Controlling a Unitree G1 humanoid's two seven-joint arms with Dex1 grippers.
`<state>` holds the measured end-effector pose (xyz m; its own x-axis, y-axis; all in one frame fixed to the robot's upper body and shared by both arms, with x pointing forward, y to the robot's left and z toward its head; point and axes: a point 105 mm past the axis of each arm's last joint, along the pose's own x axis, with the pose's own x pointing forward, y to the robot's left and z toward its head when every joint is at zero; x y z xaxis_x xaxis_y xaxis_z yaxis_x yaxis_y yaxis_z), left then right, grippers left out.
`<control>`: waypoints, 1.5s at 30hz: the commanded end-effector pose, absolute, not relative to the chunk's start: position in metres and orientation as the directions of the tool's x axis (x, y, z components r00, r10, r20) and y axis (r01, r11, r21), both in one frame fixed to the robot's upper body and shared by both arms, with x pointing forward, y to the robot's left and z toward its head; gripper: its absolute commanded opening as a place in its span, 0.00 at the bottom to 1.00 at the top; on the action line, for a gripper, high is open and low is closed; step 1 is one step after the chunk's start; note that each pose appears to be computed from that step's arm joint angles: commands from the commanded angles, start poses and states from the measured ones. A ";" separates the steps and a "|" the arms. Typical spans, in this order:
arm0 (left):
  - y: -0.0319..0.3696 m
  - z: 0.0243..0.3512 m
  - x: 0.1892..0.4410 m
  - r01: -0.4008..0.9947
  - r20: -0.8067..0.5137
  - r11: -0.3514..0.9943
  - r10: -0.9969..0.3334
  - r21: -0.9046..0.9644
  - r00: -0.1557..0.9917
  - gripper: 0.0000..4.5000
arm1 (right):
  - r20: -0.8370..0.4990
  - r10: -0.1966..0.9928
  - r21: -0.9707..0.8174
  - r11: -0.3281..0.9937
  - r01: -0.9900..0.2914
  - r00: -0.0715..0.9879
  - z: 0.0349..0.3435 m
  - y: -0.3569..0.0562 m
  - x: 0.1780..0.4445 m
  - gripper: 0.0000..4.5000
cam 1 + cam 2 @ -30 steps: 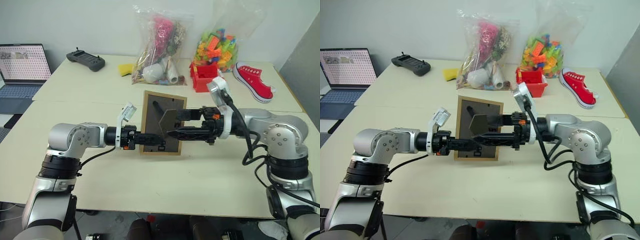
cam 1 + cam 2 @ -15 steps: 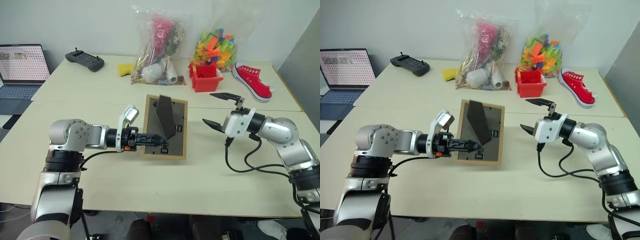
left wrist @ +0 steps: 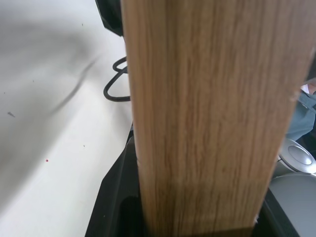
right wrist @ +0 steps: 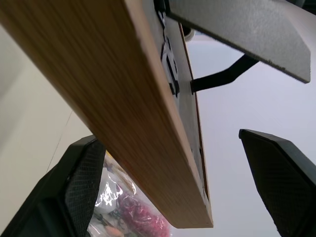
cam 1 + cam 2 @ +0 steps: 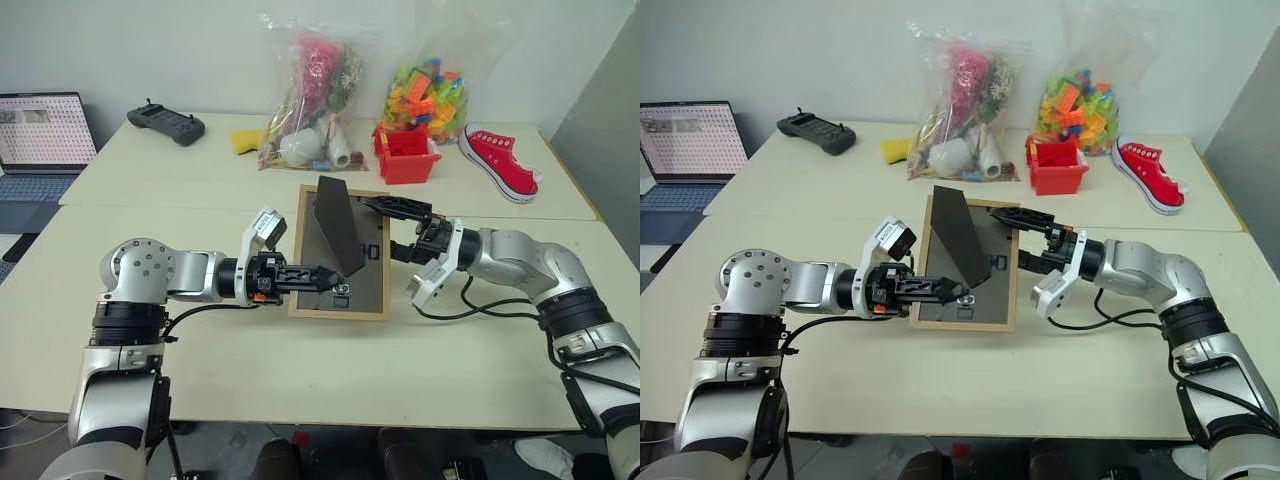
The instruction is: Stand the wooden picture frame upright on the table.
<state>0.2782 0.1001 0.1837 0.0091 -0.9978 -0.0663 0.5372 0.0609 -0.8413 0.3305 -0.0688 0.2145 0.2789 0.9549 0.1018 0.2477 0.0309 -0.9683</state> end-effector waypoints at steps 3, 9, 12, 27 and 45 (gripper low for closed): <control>0.099 0.195 0.271 0.591 -0.036 0.029 -0.999 -0.806 -0.001 0.27 | 0.151 0.958 -0.952 0.075 0.296 0.244 0.232 -0.073 0.326 0.68; 0.094 0.194 0.270 0.592 -0.030 0.022 -1.000 -0.805 -0.004 0.27 | 0.175 0.968 -0.935 0.106 0.338 0.179 0.238 -0.070 0.313 0.40; 0.093 0.196 0.271 0.594 -0.019 0.014 -1.000 -0.804 -0.003 0.42 | 0.186 0.969 -0.929 0.120 0.349 0.164 0.241 -0.070 0.309 0.37; 0.163 0.209 0.311 0.638 -0.088 0.357 -0.907 -0.683 0.413 1.00 | 0.190 0.914 -0.982 0.184 0.049 0.358 0.224 -0.097 0.332 0.29; 0.179 0.195 0.296 0.654 -0.196 0.750 -0.630 0.094 0.751 1.00 | 0.020 0.970 0.078 0.240 -0.968 0.242 0.157 -0.023 0.366 0.29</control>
<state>0.2961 0.1827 0.1826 0.7317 -0.6306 -0.2588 0.6566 0.7539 0.0195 0.3611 -0.0215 0.1401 0.2584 0.9653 -0.0380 -0.9657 0.2592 0.0178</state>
